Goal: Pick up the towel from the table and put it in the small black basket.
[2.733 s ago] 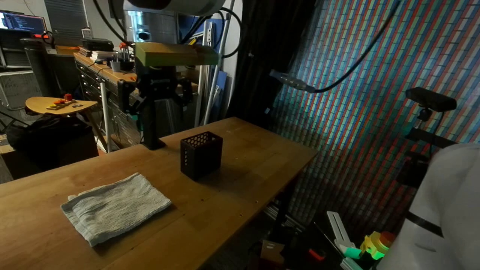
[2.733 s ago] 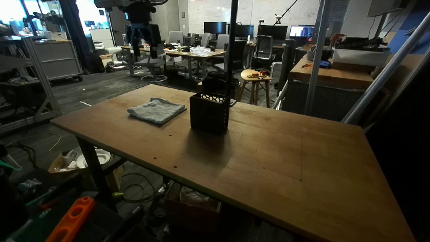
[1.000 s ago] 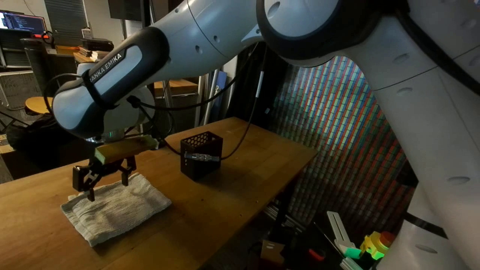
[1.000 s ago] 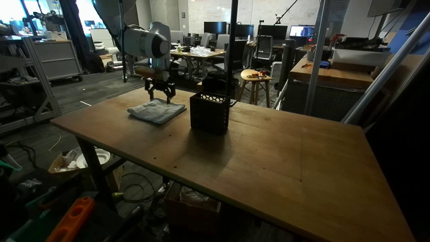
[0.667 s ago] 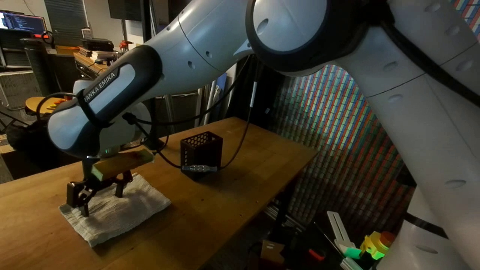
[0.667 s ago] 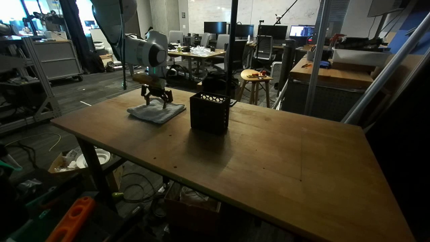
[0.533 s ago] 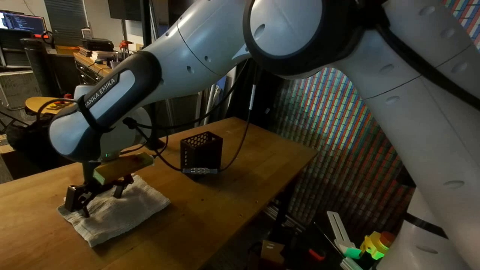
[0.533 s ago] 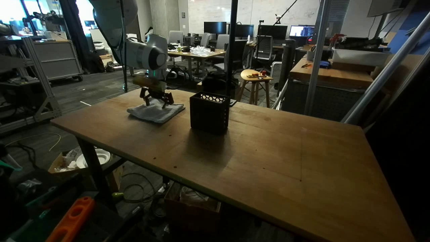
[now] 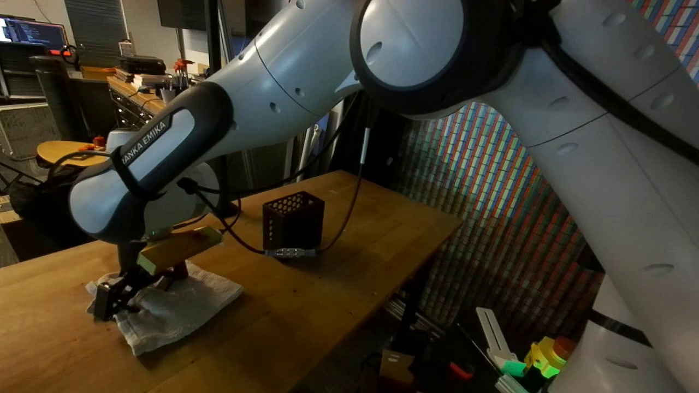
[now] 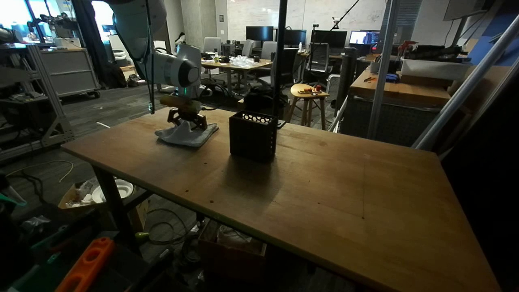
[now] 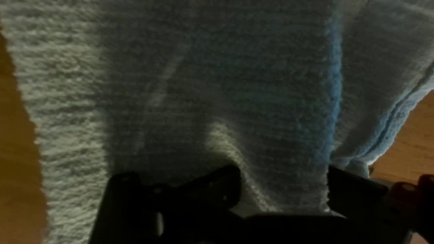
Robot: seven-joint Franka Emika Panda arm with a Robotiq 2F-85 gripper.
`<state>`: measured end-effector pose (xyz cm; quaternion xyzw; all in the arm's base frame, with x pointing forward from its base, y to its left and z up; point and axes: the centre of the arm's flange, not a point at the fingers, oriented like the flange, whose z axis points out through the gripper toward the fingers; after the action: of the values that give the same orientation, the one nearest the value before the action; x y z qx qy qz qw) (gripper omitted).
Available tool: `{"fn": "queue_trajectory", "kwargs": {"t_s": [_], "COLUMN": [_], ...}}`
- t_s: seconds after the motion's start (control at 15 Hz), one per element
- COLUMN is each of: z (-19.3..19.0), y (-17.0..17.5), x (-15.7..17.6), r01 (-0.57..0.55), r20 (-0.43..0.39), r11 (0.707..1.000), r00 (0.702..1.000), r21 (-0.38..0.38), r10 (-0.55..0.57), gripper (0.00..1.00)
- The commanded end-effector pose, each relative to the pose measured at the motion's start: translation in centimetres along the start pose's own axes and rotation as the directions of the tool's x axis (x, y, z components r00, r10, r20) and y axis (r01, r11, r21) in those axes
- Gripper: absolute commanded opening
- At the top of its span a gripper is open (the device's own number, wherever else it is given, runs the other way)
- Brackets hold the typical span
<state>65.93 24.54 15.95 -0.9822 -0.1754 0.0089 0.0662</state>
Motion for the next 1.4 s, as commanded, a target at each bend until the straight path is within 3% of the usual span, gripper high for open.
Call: {"fn": "queue_trajectory", "kwargs": {"t_s": [0.0,0.27,0.87,1.33], "z": [0.0,-1.3,-6.6,-16.9], "y": [-0.3,-0.4,1.8,7.7], "x": [-0.1,-0.3,-0.4,-2.0], "r01": [0.038,0.058,0.046,-0.043], "r20": [0.000,0.006,0.021,-0.053], "r11": [0.999,0.998,0.998,0.984], "r00": [0.999,0.998,0.999,0.998], "r21": [0.025,0.018,-0.044,-0.174], "r10": [-0.038,-0.058,-0.045,0.034], "gripper": [0.29,0.01,0.00,0.00]}}
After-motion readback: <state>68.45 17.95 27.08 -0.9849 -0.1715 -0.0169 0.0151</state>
